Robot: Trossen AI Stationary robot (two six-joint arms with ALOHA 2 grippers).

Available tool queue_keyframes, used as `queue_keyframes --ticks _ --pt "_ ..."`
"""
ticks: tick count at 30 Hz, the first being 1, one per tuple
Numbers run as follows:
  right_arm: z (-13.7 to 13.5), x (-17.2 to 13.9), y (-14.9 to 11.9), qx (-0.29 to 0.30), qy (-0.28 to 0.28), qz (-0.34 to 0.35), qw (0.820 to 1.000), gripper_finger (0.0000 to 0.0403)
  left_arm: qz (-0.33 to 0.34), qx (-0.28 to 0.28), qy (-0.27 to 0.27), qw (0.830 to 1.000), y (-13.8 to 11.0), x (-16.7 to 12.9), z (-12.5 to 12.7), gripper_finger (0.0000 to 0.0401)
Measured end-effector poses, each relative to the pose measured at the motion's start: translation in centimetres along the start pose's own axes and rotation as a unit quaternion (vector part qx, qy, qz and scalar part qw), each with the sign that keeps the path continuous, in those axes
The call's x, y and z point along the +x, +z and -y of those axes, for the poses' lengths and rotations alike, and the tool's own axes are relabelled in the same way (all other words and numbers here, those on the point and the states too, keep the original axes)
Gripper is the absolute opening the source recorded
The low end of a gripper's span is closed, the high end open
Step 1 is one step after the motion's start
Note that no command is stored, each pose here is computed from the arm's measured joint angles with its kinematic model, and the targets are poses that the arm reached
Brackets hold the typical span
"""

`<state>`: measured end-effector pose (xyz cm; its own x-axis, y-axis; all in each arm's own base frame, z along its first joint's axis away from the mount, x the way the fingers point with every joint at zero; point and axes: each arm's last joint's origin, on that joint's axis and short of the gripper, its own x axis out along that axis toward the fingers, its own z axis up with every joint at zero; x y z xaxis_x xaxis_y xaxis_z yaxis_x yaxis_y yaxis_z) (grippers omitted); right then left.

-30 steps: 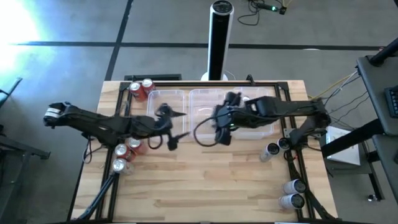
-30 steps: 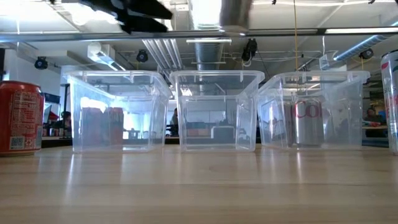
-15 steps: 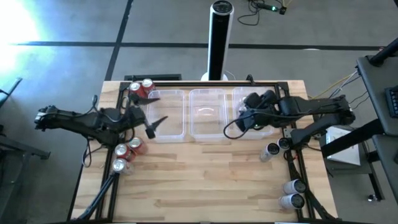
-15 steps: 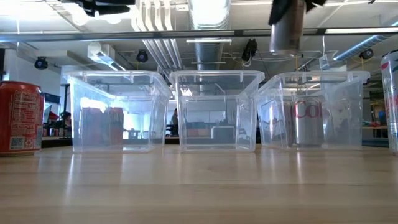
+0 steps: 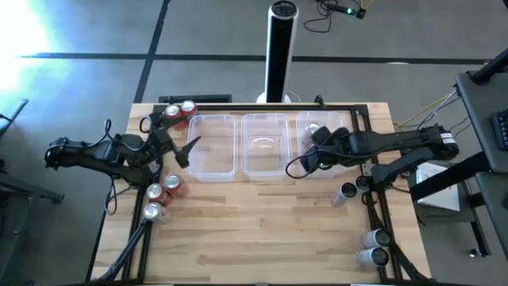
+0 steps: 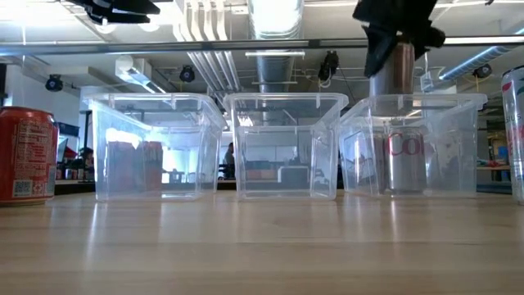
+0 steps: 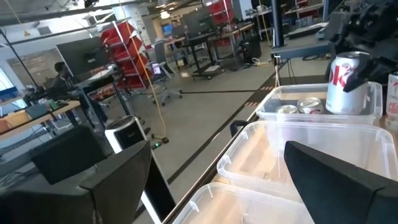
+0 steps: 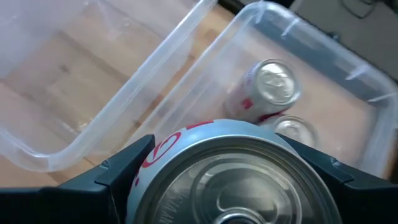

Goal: Sort soda cans
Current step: Put the right red-silver soda can into the right transparent bin

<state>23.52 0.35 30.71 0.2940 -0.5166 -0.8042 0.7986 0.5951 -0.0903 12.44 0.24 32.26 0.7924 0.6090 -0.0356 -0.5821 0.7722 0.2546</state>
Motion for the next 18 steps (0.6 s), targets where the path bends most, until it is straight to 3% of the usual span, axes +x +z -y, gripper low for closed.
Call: queue_keyframes --ticks 9,13,18 --pt "1.5 3.5 0.0 0.008 0.011 -0.007 1.000 0.0286 -0.002 0.004 -0.001 1.000 -0.1 0.0 0.1 0.0352" --pt "1.8 4.8 -0.1 -0.027 0.017 -0.012 0.999 0.0286 -0.003 0.006 -0.001 1.000 -0.2 0.1 0.1 0.0352" --pt "1.9 6.2 0.0 -0.082 0.077 -0.005 0.994 0.0286 -0.006 0.008 -0.002 1.000 -0.2 0.2 0.2 0.0352"
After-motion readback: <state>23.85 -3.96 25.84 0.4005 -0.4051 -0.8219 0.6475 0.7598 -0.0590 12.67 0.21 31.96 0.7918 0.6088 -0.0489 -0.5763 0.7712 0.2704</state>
